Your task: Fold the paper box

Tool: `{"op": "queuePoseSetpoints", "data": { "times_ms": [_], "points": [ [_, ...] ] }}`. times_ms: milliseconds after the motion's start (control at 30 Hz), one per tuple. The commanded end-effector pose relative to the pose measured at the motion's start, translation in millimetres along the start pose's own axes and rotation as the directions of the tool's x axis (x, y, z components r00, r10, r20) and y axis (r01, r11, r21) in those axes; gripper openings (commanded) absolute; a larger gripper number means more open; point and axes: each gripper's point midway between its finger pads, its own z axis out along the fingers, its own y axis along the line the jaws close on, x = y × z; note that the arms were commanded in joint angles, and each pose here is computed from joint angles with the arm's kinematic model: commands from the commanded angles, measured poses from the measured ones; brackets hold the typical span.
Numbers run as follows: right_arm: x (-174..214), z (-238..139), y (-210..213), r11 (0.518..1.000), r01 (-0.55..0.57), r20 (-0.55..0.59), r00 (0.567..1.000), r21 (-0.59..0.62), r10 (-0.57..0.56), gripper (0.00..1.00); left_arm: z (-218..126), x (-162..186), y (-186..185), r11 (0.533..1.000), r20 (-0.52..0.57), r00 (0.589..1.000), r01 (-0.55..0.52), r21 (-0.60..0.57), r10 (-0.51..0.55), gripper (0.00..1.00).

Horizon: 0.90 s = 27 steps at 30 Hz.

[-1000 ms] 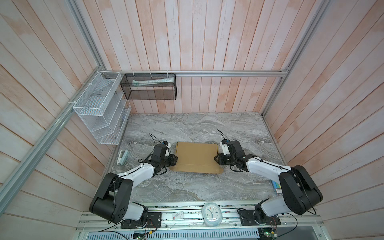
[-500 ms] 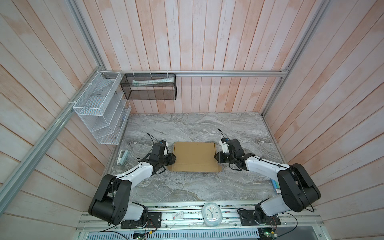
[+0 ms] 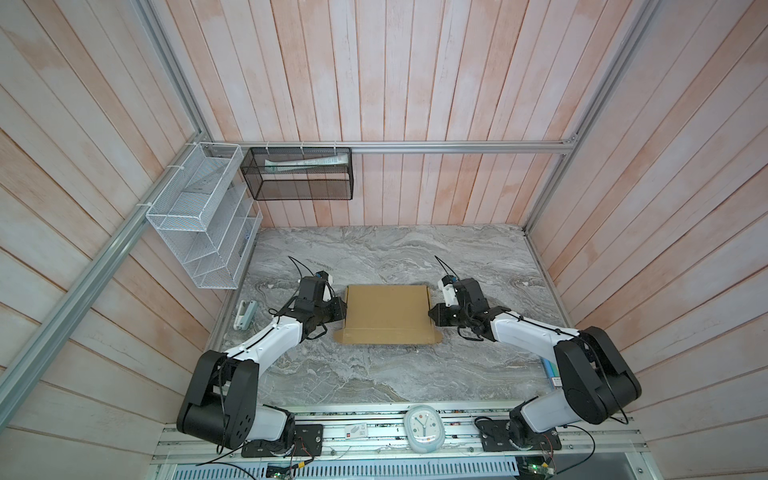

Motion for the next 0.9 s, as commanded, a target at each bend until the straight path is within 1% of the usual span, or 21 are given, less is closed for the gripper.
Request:
{"op": "queuePoseSetpoints", "data": {
  "times_ms": [0, 300, 600, 867],
  "points": [
    [5, 3, -3, 1.000, 0.010, -0.022, 1.000, -0.002, -0.010, 0.16, 2, -2, 2, 1.000, -0.018, 0.999, -0.027, -0.009, 0.027, 0.28],
    [5, 3, -2, 1.000, 0.009, -0.019, 1.000, -0.008, -0.009, 0.15, 12, 7, 10, 0.999, -0.049, 0.998, -0.032, -0.027, 0.031, 0.28],
    [5, 3, -2, 1.000, 0.009, -0.018, 1.000, -0.011, -0.009, 0.14, 16, 9, 15, 0.998, -0.055, 0.998, -0.036, -0.045, 0.034, 0.22],
    [4, 2, -1, 1.000, 0.009, -0.014, 1.000, -0.016, -0.009, 0.14, 19, 13, 18, 0.998, -0.073, 0.997, -0.043, -0.053, 0.039, 0.21]
  ]
}}
